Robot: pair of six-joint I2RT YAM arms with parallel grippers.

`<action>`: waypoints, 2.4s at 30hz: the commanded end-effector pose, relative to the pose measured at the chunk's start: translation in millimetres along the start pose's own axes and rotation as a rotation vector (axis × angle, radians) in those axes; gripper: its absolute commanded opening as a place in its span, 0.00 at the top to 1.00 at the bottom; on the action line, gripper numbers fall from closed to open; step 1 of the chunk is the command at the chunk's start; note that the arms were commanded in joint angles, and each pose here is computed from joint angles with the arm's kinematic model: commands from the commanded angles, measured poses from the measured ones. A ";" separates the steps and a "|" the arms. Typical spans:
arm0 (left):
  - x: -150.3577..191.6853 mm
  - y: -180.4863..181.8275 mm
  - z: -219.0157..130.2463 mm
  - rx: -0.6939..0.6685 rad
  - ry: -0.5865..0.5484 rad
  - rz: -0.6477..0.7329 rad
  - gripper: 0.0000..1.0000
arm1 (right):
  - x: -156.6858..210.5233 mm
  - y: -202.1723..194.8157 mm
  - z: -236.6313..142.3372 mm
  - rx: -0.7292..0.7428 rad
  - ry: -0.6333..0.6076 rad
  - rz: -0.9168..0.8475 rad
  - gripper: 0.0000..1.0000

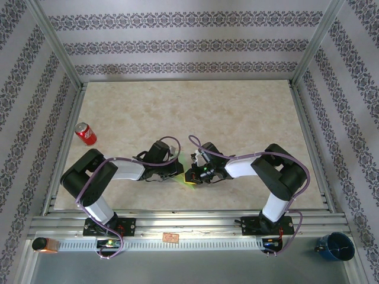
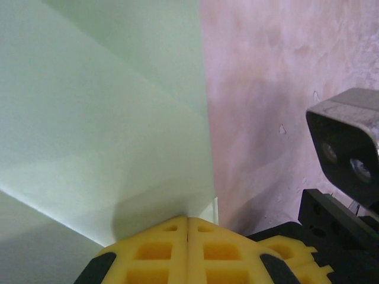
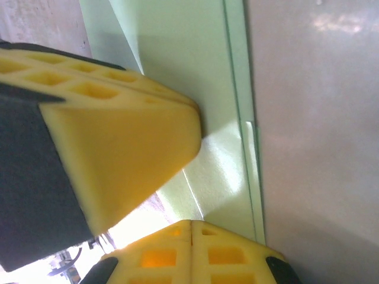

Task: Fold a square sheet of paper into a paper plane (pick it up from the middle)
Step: Fourth fold the wing at the center of the table, then turn over the paper at the center of the table.

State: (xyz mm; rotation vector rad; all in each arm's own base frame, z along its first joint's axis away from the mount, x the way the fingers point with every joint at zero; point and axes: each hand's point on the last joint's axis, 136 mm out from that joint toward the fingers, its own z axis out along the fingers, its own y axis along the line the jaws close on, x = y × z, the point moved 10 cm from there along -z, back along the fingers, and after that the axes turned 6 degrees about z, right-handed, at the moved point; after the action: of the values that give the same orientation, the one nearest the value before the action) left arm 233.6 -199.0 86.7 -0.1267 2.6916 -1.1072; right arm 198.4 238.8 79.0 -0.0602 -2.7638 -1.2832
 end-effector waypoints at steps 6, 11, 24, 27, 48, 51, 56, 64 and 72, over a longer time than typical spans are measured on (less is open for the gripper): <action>-23.2 25.0 -10.5 -0.026 -0.093 0.004 0.94 | 12.5 -37.3 6.7 0.156 0.032 0.096 1.00; -33.8 33.2 -14.1 -0.014 -0.110 -0.005 0.93 | 12.7 -37.1 6.5 0.155 0.034 0.095 1.00; -62.0 64.8 -30.1 -0.035 -0.149 -0.050 0.91 | 14.6 -37.7 5.2 0.156 0.039 0.093 1.00; -69.8 64.8 -34.3 -0.021 -0.153 -0.067 0.91 | 15.8 -38.2 5.4 0.152 0.050 0.087 1.00; -58.9 -0.3 -72.9 0.022 -0.141 0.014 0.88 | 7.5 -11.4 -5.1 0.070 0.033 0.025 0.98; -48.4 -6.4 -57.3 0.037 -0.100 0.029 0.88 | 4.0 -4.1 -9.7 0.059 0.006 0.005 0.98; -37.1 -18.6 -26.8 0.076 -0.018 0.056 0.88 | 4.1 8.4 -19.1 0.009 -0.014 -0.018 0.93; -34.4 -8.9 -14.5 0.049 0.017 0.066 0.88 | 17.3 -11.5 -48.8 0.035 -0.131 0.069 0.84; -32.7 -0.7 -6.0 0.027 0.037 0.064 0.88 | 34.7 -12.3 -52.7 0.007 -0.081 0.100 0.77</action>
State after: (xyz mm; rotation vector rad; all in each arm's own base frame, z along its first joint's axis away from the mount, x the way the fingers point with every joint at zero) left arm 260.4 -187.0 98.4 -0.0636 2.7140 -1.1226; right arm 172.9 189.6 104.4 -0.2464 -2.8209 -1.2745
